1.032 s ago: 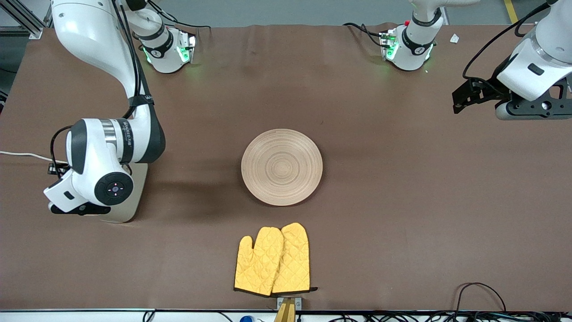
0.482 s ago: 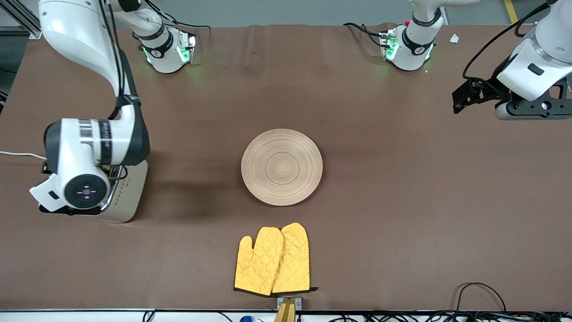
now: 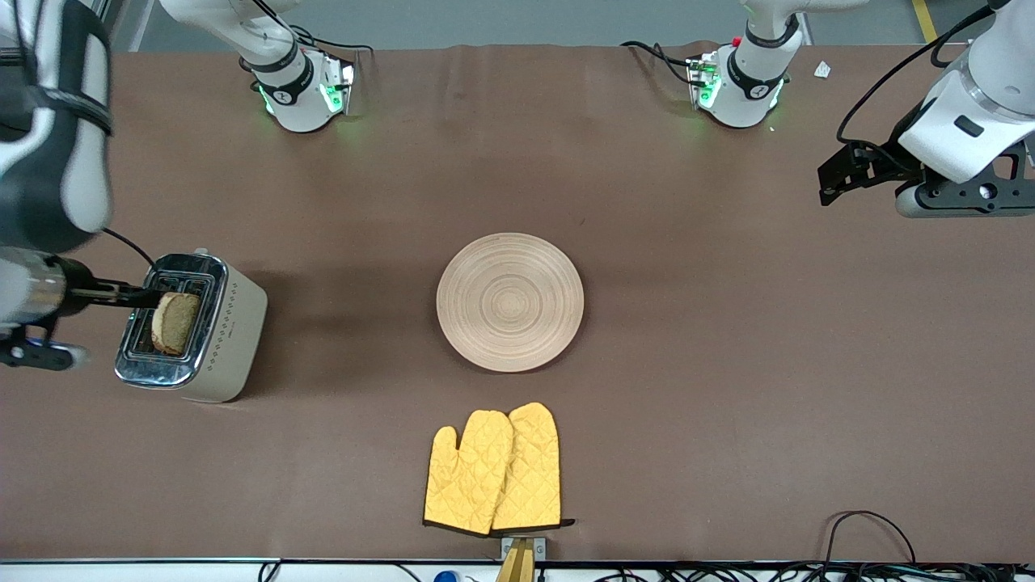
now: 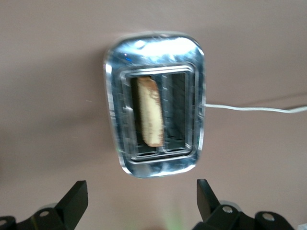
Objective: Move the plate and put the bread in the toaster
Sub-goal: 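Open the right gripper and raise it away from the toaster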
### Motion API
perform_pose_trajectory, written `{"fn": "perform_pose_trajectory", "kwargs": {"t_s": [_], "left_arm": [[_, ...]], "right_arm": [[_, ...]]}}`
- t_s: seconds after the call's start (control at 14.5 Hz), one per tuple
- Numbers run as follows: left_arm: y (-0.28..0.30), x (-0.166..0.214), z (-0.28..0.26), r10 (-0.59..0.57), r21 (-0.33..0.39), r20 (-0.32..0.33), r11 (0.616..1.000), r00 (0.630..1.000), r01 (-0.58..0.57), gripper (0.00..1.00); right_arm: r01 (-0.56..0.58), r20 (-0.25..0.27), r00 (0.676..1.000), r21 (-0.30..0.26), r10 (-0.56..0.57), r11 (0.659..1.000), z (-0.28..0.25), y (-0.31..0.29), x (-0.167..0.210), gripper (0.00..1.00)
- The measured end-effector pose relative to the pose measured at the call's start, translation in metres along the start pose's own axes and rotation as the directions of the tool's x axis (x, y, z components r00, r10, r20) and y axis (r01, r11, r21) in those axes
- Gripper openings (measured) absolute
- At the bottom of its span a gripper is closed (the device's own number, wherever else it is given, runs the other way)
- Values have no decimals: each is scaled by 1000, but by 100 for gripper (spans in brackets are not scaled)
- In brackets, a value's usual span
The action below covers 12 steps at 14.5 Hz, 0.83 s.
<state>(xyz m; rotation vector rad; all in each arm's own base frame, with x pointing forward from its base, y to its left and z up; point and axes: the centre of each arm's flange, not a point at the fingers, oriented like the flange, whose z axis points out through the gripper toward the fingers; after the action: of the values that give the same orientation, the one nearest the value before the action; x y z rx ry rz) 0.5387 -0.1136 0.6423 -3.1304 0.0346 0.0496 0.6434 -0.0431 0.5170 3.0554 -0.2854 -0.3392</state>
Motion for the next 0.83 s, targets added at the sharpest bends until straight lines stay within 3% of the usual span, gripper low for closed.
{"fn": "perform_pose_trajectory", "kwargs": {"t_s": [0.21, 0.34, 0.55, 0.83], "left_arm": [[0, 0, 0, 0, 0, 1, 1000, 1000, 0, 100], [0, 0, 0, 0, 0, 1, 1000, 1000, 0, 100], [0, 0, 0, -1, 0, 1, 1000, 1000, 1, 100], [-1, 0, 0, -1, 0, 1, 1000, 1000, 1, 100]], "right_arm": [[11, -127, 992, 84, 0, 996, -23, 8, -23, 100], [24, -182, 983, 119, -2, 993, -32, 13, -47, 100], [56, -235, 972, 151, -19, 987, -57, 23, -82, 100], [98, -280, 959, 153, -52, 983, -86, 34, -101, 100]]}}
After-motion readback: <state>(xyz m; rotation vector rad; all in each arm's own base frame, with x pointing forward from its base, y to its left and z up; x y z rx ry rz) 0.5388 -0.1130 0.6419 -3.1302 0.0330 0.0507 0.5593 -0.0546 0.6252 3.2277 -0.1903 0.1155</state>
